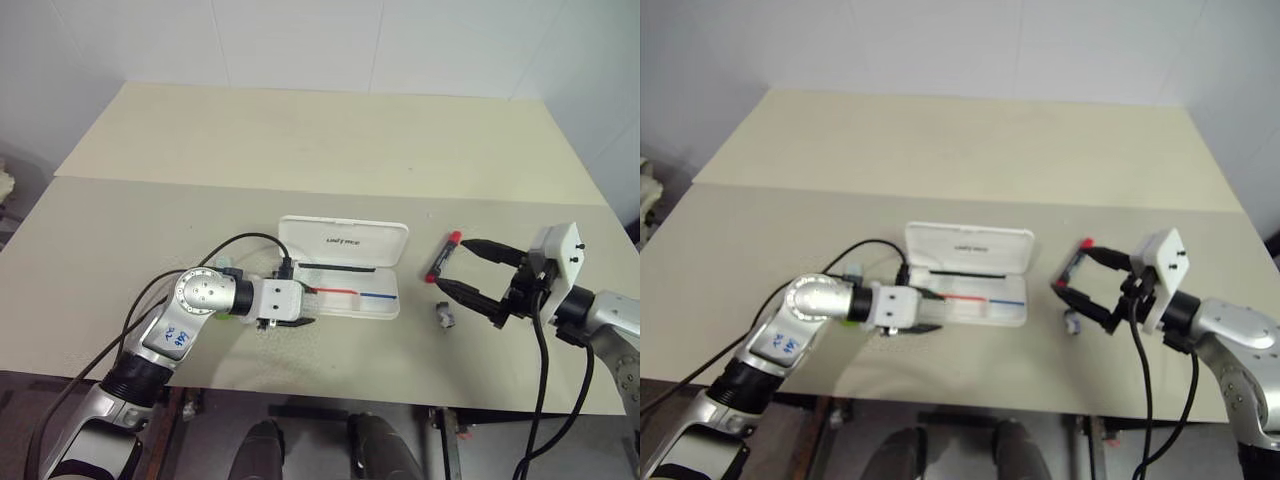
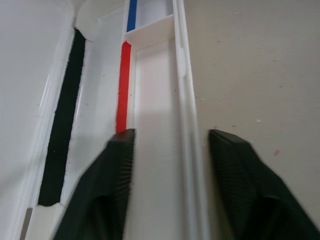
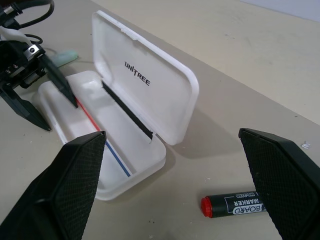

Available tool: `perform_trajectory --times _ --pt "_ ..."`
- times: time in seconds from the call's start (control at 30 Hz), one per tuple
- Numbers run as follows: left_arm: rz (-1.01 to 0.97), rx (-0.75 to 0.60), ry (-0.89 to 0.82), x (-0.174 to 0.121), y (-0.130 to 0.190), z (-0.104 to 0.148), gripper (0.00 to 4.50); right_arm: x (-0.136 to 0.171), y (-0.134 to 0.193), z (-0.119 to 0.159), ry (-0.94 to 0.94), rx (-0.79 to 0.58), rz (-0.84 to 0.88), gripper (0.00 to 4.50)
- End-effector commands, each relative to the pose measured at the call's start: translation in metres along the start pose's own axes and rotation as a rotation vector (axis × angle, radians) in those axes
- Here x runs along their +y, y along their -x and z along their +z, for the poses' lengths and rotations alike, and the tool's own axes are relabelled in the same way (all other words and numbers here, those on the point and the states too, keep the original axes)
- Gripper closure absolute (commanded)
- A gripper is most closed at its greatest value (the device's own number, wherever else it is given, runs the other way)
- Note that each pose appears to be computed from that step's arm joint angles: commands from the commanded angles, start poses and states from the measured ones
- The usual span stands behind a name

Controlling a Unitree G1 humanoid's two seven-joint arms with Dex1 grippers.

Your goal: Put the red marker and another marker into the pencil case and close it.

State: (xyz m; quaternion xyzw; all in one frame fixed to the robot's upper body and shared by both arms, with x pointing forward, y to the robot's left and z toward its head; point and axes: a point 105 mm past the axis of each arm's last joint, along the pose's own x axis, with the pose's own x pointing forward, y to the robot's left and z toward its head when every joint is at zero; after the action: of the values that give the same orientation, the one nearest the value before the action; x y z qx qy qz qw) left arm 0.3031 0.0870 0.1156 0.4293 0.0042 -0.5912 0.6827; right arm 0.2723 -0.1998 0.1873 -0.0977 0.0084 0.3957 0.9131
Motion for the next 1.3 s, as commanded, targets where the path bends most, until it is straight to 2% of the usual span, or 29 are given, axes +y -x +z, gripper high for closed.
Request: perform_trajectory --times 0.03,0.1,0.13,0.7,0.9,1.03,1.3 --pt "-0.019 -0.007 -0.039 -0.004 0.001 0.011 0.89 -0.003 0.001 0.009 0.035 -0.03 -0.002 0.0" --pt "-0.023 -0.016 -0.039 -0.005 0.002 0.016 0.15 -0.004 0.001 0.009 0.037 -0.029 0.0 0.0" --pt "-0.023 -0.019 -0.04 -0.006 0.002 0.018 0.01 -0.005 0.001 0.009 0.038 -0.029 0.001 0.0" --pt "-0.017 -0.085 0.018 -0.024 0.01 0.052 0.01 -0.006 -0.001 0.009 0.046 -0.006 0.037 0.0" --pt "0.06 -0.244 0.079 -0.007 0.03 0.084 0.01 -0.008 0.002 0.004 0.031 0.022 0.03 0.0" --pt "0.245 -0.486 0.088 0.021 0.061 0.108 0.01 -0.017 0.0 -0.006 -0.007 0.033 -0.066 0.0" --pt "0.347 -0.626 0.084 0.027 0.11 0.085 0.01 -0.026 -0.019 -0.04 -0.106 0.065 -0.293 0.0"
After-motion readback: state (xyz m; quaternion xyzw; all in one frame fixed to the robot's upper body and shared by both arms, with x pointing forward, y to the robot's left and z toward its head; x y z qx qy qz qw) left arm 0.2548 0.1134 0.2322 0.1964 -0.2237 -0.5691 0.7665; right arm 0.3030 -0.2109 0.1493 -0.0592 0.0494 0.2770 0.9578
